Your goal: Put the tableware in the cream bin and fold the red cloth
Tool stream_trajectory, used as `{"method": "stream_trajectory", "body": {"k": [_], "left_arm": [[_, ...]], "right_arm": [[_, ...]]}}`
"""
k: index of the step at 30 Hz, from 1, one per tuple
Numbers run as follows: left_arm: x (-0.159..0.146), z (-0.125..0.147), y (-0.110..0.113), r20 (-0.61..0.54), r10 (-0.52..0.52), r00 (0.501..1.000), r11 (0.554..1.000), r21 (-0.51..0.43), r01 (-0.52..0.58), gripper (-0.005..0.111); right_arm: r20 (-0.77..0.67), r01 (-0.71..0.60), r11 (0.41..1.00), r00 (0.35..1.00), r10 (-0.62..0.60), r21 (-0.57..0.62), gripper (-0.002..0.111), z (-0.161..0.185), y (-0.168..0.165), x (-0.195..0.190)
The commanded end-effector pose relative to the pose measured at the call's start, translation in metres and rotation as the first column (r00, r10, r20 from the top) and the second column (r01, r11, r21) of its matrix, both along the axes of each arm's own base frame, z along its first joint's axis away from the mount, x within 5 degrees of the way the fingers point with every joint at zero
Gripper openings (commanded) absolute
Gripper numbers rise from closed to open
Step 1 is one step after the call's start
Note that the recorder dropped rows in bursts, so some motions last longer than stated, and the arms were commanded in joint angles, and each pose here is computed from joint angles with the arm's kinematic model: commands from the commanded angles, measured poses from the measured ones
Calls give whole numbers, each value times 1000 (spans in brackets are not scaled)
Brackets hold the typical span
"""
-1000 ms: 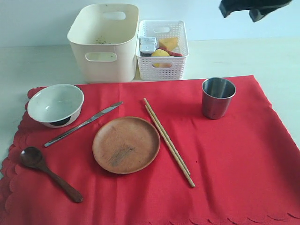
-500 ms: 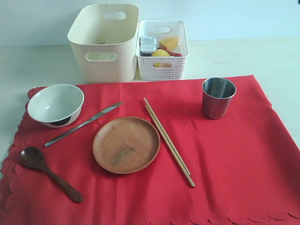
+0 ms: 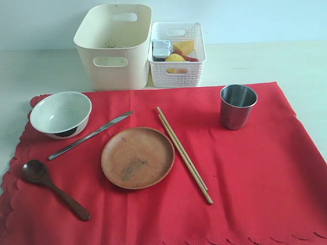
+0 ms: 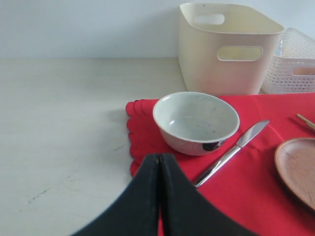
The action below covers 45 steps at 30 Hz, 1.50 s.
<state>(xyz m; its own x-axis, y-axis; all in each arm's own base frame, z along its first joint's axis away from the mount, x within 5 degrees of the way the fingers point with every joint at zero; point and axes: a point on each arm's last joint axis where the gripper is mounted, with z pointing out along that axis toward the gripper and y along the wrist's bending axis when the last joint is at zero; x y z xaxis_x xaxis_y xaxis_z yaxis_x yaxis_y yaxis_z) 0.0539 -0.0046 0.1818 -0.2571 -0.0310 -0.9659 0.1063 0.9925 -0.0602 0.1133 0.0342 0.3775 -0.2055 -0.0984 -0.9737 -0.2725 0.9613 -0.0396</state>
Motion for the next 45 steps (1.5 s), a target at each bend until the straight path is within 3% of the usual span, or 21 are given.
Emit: {"method": "stream_trajectory", "body": {"k": [1, 12, 16, 21, 28, 38, 45], "left_arm": [[0, 2, 0, 18, -7, 1000, 1000, -4, 7, 1], [0, 2, 0, 18, -7, 1000, 1000, -4, 7, 1], [0, 2, 0, 18, -7, 1000, 1000, -4, 7, 1], [0, 2, 0, 18, -7, 1000, 1000, -4, 7, 1], [0, 2, 0, 18, -7, 1000, 1000, -4, 7, 1], [0, 2, 0, 18, -7, 1000, 1000, -4, 7, 1], [0, 2, 0, 18, -7, 1000, 1000, -4, 7, 1]], "right_arm": [[25, 0, 1000, 1000, 0, 16, 0, 2, 0, -1], [-18, -2, 998, 1000, 3, 62, 0, 0, -3, -12], [-52, 1, 999, 999, 1, 47, 0, -19, -6, -18], [-159, 18, 991, 987, 3, 135, 0, -44, -2, -16], [-133, 12, 992, 991, 5, 123, 0, -43, -2, -14], [-223, 18, 997, 975, 1, 81, 0, -54, 4, 1], [-403, 32, 999, 915, -27, 5, 0, -77, 12, 21]]}}
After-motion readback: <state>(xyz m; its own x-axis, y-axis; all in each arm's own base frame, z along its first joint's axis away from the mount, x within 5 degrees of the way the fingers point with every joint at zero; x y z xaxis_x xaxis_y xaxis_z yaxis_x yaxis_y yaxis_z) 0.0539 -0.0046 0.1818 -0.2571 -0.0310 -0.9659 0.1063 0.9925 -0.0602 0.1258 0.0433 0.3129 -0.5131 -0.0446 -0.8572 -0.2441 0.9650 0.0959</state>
